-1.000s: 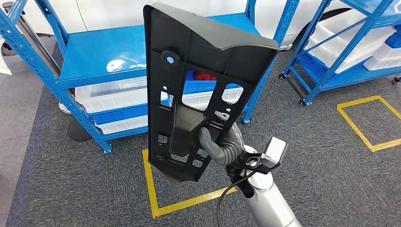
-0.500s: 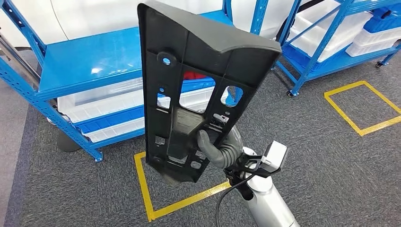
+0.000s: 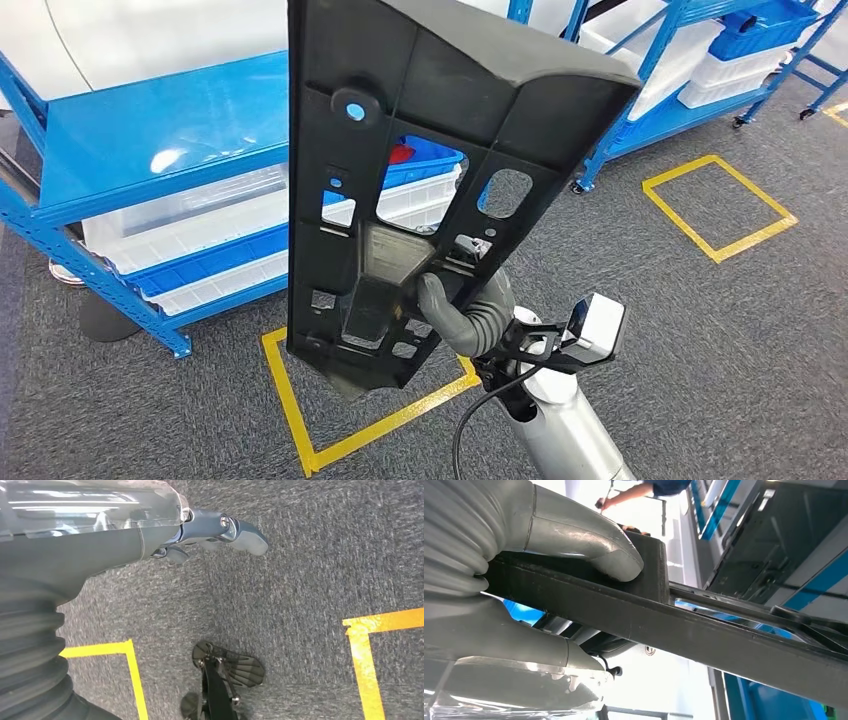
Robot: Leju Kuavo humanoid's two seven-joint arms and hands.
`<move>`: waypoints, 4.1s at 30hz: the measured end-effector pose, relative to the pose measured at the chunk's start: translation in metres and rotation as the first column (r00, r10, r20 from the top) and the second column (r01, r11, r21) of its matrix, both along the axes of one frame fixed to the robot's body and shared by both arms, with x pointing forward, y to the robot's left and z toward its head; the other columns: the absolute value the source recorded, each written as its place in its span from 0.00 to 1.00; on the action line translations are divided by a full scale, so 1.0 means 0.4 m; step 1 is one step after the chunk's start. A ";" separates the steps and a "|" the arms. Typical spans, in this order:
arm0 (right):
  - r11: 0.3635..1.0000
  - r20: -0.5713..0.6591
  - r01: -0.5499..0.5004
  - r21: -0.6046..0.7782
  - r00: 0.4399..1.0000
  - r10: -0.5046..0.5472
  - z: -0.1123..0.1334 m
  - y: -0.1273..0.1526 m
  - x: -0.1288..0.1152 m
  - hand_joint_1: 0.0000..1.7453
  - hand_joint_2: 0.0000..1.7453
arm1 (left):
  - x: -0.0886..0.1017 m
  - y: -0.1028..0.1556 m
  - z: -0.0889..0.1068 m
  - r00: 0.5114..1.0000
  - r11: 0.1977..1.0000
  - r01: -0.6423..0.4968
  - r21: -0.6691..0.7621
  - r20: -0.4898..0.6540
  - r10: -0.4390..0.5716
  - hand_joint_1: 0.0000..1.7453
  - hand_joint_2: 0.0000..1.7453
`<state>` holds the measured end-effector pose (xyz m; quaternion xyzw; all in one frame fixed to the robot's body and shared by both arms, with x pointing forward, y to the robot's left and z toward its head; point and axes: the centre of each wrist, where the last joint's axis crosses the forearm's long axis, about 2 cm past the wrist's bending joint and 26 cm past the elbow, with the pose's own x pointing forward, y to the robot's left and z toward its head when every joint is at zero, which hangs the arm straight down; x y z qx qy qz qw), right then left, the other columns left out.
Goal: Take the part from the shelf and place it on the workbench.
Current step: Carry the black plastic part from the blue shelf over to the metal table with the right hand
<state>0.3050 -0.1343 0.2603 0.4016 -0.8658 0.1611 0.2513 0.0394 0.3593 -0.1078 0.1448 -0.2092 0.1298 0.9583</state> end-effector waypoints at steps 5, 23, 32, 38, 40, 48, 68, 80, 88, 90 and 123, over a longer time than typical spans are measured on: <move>0.998 0.049 0.051 -0.045 0.998 -0.049 0.035 0.012 0.021 1.00 1.00 | 0.014 0.000 0.002 1.000 1.000 0.012 -0.003 0.028 -0.012 0.00 1.00; 0.986 0.149 0.136 -0.100 0.981 -0.120 0.069 0.064 0.003 1.00 1.00 | 0.010 0.011 0.002 1.000 1.000 0.023 0.004 0.004 -0.023 0.00 1.00; 1.000 0.083 -0.004 0.028 0.997 0.001 0.054 0.058 -0.009 1.00 1.00 | 0.005 0.011 0.002 1.000 1.000 0.017 0.008 -0.008 -0.017 0.00 1.00; 0.985 0.040 -0.080 0.155 0.996 0.075 0.040 0.015 -0.026 1.00 1.00 | 0.000 0.006 0.001 1.000 1.000 0.012 0.009 -0.029 -0.011 0.00 1.00; 0.988 0.030 -0.045 0.145 0.999 0.041 0.027 0.002 -0.029 1.00 1.00 | 0.001 0.006 0.001 0.999 1.000 0.010 0.003 -0.034 -0.010 0.00 1.00; 0.992 0.037 0.108 0.064 0.993 -0.110 0.007 -0.017 -0.020 1.00 1.00 | -0.001 0.001 0.000 0.999 0.999 0.022 -0.037 -0.037 -0.024 0.00 1.00; 0.968 0.039 0.250 -0.033 0.968 -0.248 -0.028 -0.043 0.024 1.00 1.00 | 0.019 -0.022 -0.001 0.997 0.995 0.077 -0.066 -0.015 -0.078 0.00 1.00; 0.960 0.061 0.276 -0.042 0.960 -0.273 -0.007 -0.030 0.032 1.00 1.00 | 0.015 -0.027 -0.002 0.995 0.993 0.096 -0.065 -0.011 -0.097 0.00 1.00; 0.955 0.052 0.295 -0.011 0.954 -0.294 0.004 -0.040 0.036 1.00 1.00 | 0.020 -0.035 -0.002 0.994 0.992 0.106 -0.064 0.004 -0.106 0.00 1.00; 0.955 0.056 0.297 -0.005 0.953 -0.297 0.025 -0.045 0.051 1.00 1.00 | 0.022 -0.038 -0.002 0.994 0.992 0.106 -0.066 0.007 -0.106 0.00 1.00; 0.931 0.177 0.364 0.041 0.914 -0.365 0.018 -0.118 -0.038 1.00 1.00 | -0.026 -0.060 -0.009 0.993 0.994 0.086 -0.074 -0.075 -0.091 0.00 1.00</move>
